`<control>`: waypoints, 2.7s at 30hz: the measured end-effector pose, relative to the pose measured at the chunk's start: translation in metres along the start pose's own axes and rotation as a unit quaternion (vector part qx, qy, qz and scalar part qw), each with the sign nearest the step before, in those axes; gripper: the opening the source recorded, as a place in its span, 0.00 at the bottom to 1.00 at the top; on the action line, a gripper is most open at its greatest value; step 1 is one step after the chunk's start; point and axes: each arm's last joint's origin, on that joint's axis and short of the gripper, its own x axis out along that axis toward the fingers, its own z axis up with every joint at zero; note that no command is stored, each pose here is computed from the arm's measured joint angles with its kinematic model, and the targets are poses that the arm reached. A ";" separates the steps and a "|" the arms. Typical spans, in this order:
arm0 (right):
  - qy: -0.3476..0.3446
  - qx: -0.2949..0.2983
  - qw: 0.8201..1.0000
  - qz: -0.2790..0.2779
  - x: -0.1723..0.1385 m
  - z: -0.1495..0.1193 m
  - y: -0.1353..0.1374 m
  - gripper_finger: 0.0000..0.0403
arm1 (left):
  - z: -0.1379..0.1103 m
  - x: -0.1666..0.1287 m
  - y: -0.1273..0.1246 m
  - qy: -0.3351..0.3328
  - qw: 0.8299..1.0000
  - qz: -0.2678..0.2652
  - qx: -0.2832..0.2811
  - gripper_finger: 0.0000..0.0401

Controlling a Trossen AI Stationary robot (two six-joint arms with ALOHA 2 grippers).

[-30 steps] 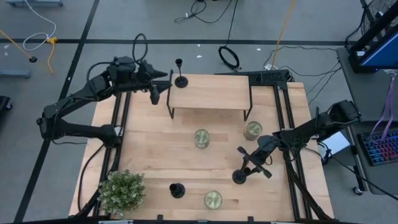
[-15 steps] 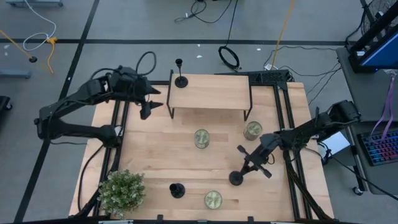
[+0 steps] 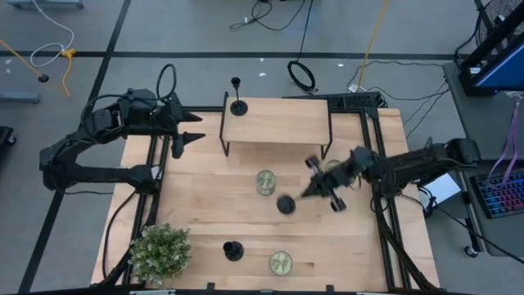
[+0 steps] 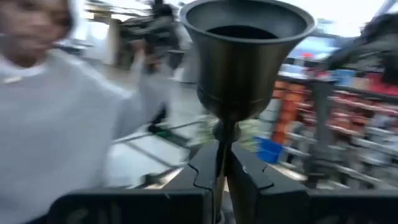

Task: Pick & Place candle stick holders
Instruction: Put the right black candle holder on the shelf, then put the black candle holder on the shelf

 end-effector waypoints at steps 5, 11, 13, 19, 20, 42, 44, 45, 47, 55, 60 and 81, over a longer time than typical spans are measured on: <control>0.057 0.007 0.986 -0.157 0.001 0.043 -0.053 0.03 | 0.000 0.002 0.000 0.002 1.000 0.000 -0.003 0.65; 0.117 -0.005 0.892 -0.437 -0.032 0.069 -0.105 0.03 | 0.000 0.002 0.000 0.003 1.000 -0.001 -0.003 0.65; 0.133 0.003 0.862 -0.489 -0.048 0.067 -0.116 0.03 | 0.000 0.002 0.000 0.002 1.000 -0.001 -0.003 0.65; 0.155 0.061 0.803 -0.572 -0.087 0.054 -0.138 0.03 | 0.000 0.002 0.000 0.002 1.000 -0.001 -0.004 0.65; 0.156 0.067 0.797 -0.580 -0.092 0.052 -0.140 0.03 | 0.000 0.002 0.000 0.002 1.000 -0.001 -0.003 0.65; 0.196 0.115 0.742 -0.631 -0.130 0.013 -0.142 0.09 | 0.000 0.002 0.000 0.002 1.000 -0.001 0.004 0.65; 0.195 0.118 0.742 -0.631 -0.130 0.013 -0.142 0.11 | 0.000 0.002 0.000 0.002 1.000 0.000 0.004 0.65; 0.196 0.118 0.742 -0.631 -0.130 0.013 -0.142 0.13 | 0.000 0.002 0.000 0.002 1.000 -0.001 0.004 0.65; 0.199 0.120 0.741 -0.630 -0.131 0.012 -0.142 0.16 | 0.000 0.002 0.000 0.002 1.000 0.000 0.004 0.65; 0.222 0.126 0.736 -0.627 -0.132 0.008 -0.140 0.33 | -0.004 0.006 -0.001 0.009 1.000 -0.009 0.012 0.65; 0.213 0.113 0.742 -0.626 -0.132 0.017 -0.135 0.41 | -0.020 0.027 -0.010 0.026 0.999 -0.038 0.005 0.65; 0.159 0.039 0.821 -0.547 -0.107 0.075 -0.074 0.48 | -0.118 0.089 -0.091 -0.020 0.900 -0.398 0.178 0.65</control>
